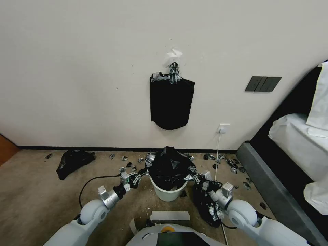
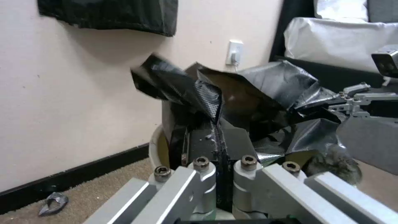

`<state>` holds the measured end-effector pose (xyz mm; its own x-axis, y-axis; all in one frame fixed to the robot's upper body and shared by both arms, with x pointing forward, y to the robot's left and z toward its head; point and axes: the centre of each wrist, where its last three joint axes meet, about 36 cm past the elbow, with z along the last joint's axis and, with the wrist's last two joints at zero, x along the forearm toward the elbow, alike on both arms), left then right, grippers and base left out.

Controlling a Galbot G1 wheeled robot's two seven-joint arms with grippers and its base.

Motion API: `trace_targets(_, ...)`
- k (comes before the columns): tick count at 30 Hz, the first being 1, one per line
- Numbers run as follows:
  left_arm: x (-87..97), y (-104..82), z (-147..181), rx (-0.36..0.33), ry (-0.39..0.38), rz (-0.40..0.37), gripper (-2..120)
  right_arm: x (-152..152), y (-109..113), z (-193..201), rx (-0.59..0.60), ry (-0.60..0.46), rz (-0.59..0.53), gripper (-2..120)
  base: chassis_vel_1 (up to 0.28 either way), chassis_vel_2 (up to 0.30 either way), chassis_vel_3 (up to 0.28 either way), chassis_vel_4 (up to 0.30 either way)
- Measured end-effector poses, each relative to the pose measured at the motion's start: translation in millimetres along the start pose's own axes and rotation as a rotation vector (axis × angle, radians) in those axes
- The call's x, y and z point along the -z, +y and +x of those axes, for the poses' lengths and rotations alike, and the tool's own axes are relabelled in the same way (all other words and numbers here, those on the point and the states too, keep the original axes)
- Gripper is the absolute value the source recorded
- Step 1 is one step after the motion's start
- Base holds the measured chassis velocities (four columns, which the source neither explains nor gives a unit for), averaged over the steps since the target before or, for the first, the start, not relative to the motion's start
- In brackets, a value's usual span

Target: Place a trash bag onto the trash bin.

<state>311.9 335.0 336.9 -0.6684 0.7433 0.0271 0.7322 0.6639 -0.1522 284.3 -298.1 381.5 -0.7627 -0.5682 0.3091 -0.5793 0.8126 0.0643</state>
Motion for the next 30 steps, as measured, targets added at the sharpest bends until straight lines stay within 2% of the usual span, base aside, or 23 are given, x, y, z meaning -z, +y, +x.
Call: trace_targets(30,-2.7,8.0,29.8,-0.132,0.115,-0.072,0,-9.5,1.5,26.4,0.108,0.109,0.115,0,0.000,0.000,0.000,0.000)
